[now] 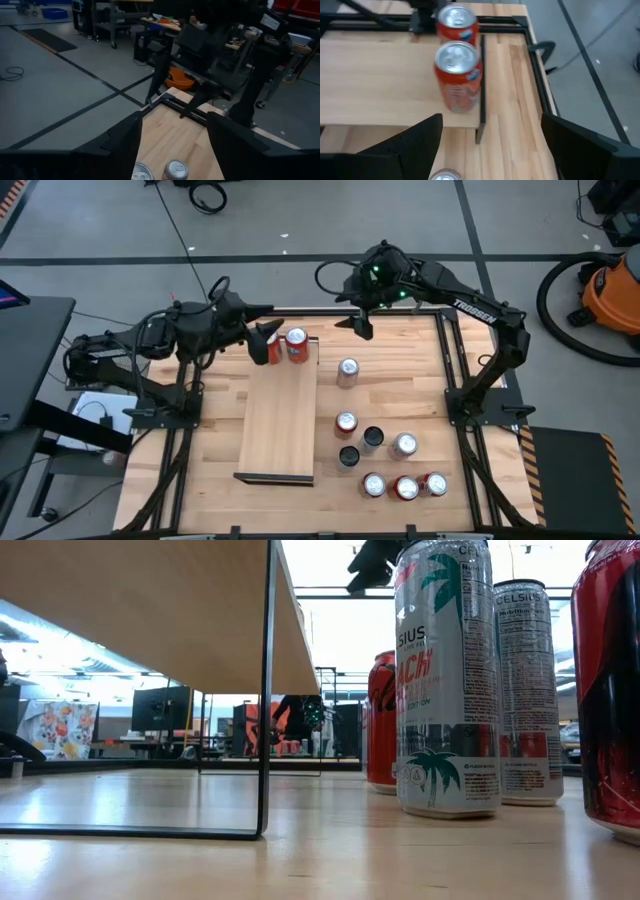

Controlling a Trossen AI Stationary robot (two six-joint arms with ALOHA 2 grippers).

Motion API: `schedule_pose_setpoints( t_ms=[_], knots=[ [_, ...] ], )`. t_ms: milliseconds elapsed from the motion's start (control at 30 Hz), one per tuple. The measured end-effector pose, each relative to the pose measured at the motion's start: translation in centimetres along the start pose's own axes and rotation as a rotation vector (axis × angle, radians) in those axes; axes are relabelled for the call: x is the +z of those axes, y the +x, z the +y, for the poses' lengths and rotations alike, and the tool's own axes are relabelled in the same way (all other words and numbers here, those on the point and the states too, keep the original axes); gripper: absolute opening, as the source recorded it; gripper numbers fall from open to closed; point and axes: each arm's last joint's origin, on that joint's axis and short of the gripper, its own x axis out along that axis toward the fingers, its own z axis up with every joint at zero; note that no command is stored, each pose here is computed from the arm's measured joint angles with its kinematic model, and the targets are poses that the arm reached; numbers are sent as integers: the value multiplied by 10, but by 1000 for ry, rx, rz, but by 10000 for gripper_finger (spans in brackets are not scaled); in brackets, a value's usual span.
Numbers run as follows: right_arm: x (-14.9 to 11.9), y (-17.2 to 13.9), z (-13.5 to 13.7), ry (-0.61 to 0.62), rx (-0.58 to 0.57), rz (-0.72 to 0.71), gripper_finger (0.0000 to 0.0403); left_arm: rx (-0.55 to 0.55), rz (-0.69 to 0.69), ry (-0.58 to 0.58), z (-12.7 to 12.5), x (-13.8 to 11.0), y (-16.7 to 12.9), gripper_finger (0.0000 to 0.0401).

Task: Pick and place cans onto a shelf
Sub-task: Put the top red-silver soda can on the shelf

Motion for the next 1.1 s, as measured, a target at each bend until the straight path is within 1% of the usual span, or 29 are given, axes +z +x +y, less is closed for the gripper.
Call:
schedule_pose_setpoints(
  t_ms=[67,133,233,367,533,733,833,900,1100],
  knots=[
    [-3,-2,-3,25,-8,5,349,5,1,-7,1,0,0,247],
    [-7,-1,-4,20,-4,32,349,8,6,-19,2,0,0,262],
    [-14,6,-6,10,-1,57,348,25,21,-25,6,-1,-1,287],
    [-20,14,-8,50,-5,71,348,11,61,-7,7,-4,-2,308],
    [-21,17,-6,51,-39,88,348,-9,117,6,15,-6,-3,308],
    [-23,10,-6,82,-47,104,348,-42,163,14,27,-5,-7,297],
    [-27,10,-5,60,-34,144,349,-66,212,17,32,-8,-9,294],
    [-29,11,-4,50,-25,167,350,-84,219,16,34,-7,-9,293],
    [-30,14,-3,46,-14,176,351,-121,247,34,34,-9,-9,293]
  ],
)
